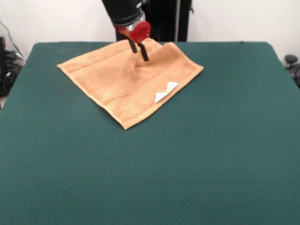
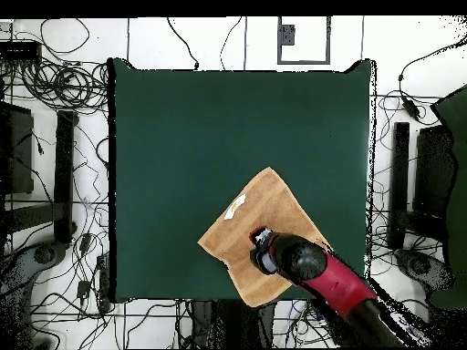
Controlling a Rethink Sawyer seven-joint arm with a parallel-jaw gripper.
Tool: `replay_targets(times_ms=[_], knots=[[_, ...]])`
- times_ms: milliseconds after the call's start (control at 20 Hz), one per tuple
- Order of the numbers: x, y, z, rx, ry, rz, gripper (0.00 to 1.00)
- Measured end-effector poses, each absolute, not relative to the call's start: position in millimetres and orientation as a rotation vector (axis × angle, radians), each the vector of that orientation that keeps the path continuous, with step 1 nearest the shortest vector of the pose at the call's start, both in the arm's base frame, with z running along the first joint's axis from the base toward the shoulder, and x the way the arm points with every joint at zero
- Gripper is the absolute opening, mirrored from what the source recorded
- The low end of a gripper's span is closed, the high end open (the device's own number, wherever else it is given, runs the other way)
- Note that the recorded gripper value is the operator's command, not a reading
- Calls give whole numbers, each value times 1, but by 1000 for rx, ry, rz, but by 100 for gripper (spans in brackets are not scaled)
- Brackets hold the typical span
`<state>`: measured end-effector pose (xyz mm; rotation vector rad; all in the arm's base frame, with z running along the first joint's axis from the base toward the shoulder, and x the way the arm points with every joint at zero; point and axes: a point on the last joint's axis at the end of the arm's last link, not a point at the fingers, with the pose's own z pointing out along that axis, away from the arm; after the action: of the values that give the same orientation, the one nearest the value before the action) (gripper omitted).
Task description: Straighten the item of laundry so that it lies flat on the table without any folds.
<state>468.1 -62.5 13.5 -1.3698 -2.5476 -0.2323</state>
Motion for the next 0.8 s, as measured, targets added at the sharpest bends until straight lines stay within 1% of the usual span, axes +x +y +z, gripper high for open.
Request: replay_targets(times_ms=[450, 800], knots=[[469, -59, 7, -1438, -2452, -327, 100], [465, -57, -27, -1482, -2349, -455, 100]])
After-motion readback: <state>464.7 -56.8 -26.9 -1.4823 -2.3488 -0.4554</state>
